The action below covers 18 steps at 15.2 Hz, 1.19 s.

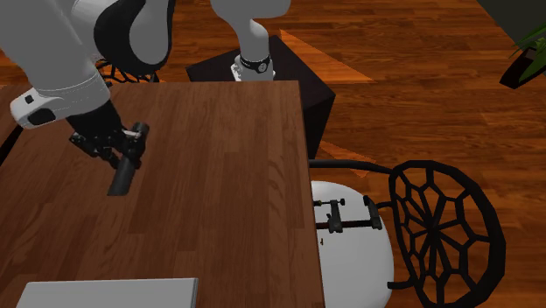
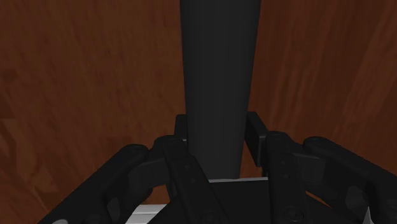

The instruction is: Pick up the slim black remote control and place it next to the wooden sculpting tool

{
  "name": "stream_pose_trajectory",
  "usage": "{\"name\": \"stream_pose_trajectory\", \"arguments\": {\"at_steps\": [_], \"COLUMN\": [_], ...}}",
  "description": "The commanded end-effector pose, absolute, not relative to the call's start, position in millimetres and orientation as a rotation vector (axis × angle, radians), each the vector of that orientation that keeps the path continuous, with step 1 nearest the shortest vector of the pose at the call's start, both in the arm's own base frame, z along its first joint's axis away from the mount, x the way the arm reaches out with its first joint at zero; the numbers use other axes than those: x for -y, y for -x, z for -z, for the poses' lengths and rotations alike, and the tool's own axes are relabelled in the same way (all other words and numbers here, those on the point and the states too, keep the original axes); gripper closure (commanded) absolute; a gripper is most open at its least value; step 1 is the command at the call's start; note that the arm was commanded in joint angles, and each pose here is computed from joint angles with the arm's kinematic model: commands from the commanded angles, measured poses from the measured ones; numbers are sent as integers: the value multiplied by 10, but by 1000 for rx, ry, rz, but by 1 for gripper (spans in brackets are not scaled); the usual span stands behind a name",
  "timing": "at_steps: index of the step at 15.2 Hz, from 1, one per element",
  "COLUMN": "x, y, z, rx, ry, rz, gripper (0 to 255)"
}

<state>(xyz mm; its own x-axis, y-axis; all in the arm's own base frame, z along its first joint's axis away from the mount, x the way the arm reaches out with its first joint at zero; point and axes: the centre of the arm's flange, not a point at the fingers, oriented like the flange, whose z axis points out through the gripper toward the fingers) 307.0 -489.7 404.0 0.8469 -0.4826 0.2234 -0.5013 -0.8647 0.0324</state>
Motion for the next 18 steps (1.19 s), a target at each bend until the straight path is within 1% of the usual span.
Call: {"name": "stream_pose_trajectory", "arguments": {"at_steps": [1,16,18], "x": [5013,6043,6043], "y": [-2869,-1196,-1196], "z": [-4040,-4040,-3934], "rx": [780,780,780], "ry": [-2933,-2933,-2933], "rz": [-319,-319,-319], "gripper": [255,255,255]}}
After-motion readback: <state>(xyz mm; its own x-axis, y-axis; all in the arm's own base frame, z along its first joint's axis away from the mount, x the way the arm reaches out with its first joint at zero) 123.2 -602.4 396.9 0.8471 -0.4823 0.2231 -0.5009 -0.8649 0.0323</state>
